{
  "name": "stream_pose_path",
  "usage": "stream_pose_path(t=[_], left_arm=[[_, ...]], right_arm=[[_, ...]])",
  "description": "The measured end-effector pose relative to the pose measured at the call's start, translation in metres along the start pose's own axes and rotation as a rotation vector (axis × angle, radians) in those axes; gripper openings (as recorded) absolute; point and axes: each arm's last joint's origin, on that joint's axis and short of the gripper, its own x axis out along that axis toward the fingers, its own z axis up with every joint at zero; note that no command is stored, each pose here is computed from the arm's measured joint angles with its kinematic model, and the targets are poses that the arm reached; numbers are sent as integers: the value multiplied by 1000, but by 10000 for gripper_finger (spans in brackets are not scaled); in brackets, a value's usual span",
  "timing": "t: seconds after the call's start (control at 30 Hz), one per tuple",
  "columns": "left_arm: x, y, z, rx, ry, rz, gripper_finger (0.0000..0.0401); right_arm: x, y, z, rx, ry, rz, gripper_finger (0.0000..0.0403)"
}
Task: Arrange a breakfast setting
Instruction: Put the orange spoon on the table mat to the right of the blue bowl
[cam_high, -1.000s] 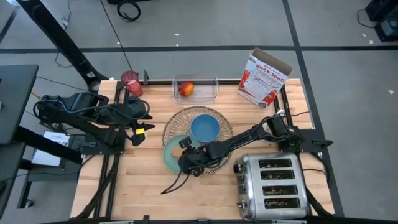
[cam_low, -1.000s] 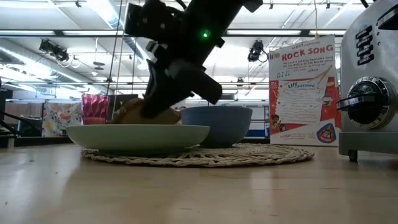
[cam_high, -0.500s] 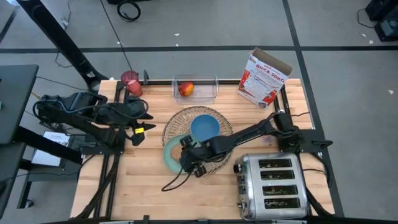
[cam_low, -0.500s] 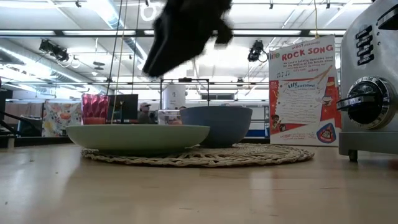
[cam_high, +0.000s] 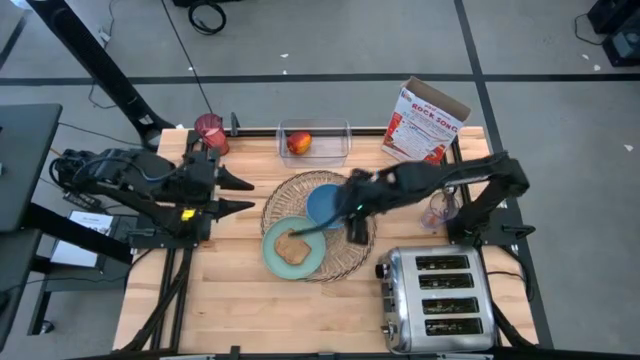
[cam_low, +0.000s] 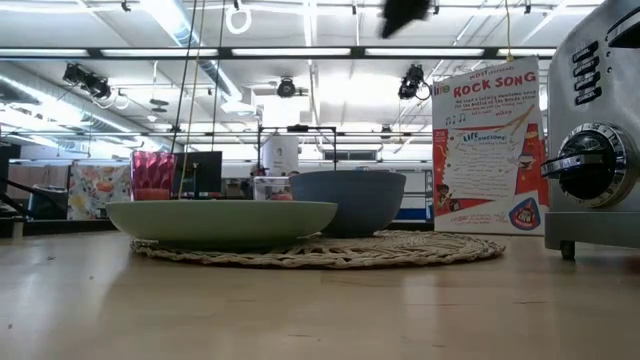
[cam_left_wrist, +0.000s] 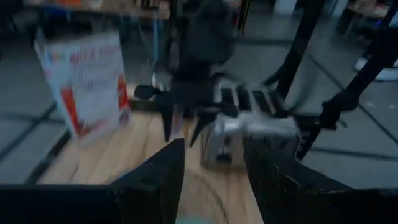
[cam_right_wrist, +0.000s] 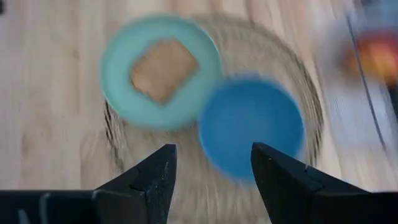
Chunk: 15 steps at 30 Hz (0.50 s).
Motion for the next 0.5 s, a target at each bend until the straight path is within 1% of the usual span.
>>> stream_pose_path(t=[0.13,0.27,0.37,0.43,0.5], left_arm=[[3,-1,5,47,-53,-4,173],[7,-1,5,49,-49,5,173],[11,-2,4,52,-40,10,173],[15,-3,3,56,-28,11,173],[19,-5,2,60,-19,12,173]], right_arm=[[-29,-25,-21,191,107,-80,208],[-54,-43,-41,366,172,-184,211],[-66,-55,-52,413,201,-238,215],[-71,-64,-57,435,187,-211,217],[-72,-75,-65,462,215,-180,218]])
